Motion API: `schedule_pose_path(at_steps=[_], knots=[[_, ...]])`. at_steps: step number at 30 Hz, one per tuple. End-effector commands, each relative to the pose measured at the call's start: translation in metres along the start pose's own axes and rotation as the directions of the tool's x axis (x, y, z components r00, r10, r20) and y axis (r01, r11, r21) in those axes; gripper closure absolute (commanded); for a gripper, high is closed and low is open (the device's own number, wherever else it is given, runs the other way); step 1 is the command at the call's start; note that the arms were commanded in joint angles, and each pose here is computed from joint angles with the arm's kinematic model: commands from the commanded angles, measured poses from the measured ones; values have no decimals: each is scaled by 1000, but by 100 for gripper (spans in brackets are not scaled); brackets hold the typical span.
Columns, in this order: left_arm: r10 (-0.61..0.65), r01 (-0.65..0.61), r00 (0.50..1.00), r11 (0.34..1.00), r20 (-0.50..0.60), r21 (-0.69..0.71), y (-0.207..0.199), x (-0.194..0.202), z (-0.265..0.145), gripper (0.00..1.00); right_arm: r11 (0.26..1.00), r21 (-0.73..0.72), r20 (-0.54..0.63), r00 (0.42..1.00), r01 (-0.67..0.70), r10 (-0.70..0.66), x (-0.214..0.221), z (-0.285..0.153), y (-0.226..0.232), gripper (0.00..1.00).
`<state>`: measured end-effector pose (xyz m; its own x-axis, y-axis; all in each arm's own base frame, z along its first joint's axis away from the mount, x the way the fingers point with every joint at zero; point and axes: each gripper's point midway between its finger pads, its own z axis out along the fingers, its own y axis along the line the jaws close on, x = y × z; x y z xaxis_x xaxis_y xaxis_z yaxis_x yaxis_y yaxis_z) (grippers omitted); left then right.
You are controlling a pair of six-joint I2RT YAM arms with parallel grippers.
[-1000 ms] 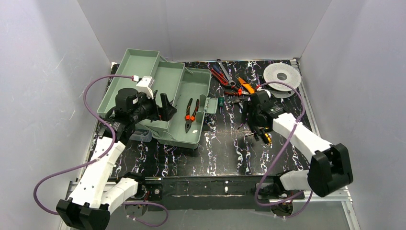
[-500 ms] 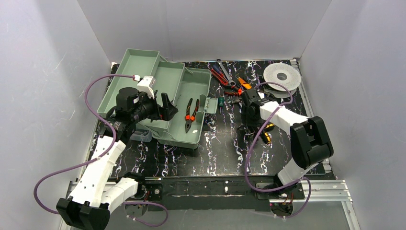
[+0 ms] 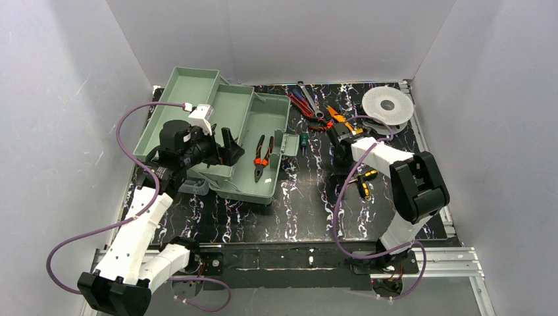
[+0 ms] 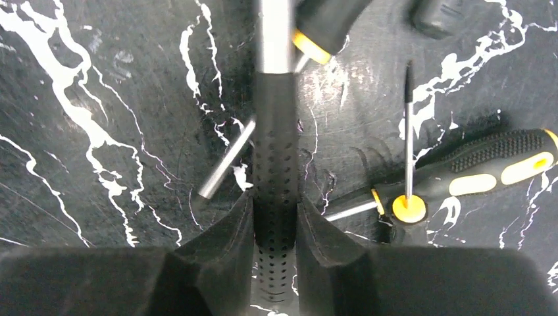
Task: Pack the tool kit
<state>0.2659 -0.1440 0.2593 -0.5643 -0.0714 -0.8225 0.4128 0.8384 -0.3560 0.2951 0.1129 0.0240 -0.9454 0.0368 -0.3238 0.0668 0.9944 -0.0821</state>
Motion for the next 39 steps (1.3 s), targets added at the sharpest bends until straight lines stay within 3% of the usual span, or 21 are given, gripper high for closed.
schedule_pose_path(at_steps=[1, 3, 5, 12, 18, 23, 33, 39], knots=[[10, -10, 1000, 1000, 5, -2, -1, -1, -3, 2, 997, -66, 102, 994, -27, 34, -27, -23, 8, 80], [10, -10, 1000, 1000, 8, -13, 0, -2, -4, 2, 996, -82, 134, 990, -32, 43, -32, -33, 8, 83], [9, -9, 1000, 1000, 7, -15, 1, -2, -4, 2, 994, -98, 169, 984, -39, 55, -37, -44, 7, 98], [8, -8, 1000, 1000, 5, -12, 0, -2, -4, 2, 963, -269, 278, 957, -5, 83, -53, -92, 24, 99], [7, -7, 1000, 1000, 12, -5, -2, -4, -5, 2, 788, -591, 391, 916, 171, 95, -61, -151, 78, 99], [12, -12, 1000, 1000, 17, -7, -2, -4, -7, 2, 691, -673, 484, 864, 266, 138, -69, -198, 101, 99], [19, -18, 999, 1000, 30, -9, -3, -6, -10, 2, 679, -677, 502, 853, 285, 143, -76, -238, 108, 99], [21, -21, 999, 1000, 32, -10, -3, -6, -11, 2, 800, -568, 468, 876, 194, 119, -83, -234, 83, 99]])
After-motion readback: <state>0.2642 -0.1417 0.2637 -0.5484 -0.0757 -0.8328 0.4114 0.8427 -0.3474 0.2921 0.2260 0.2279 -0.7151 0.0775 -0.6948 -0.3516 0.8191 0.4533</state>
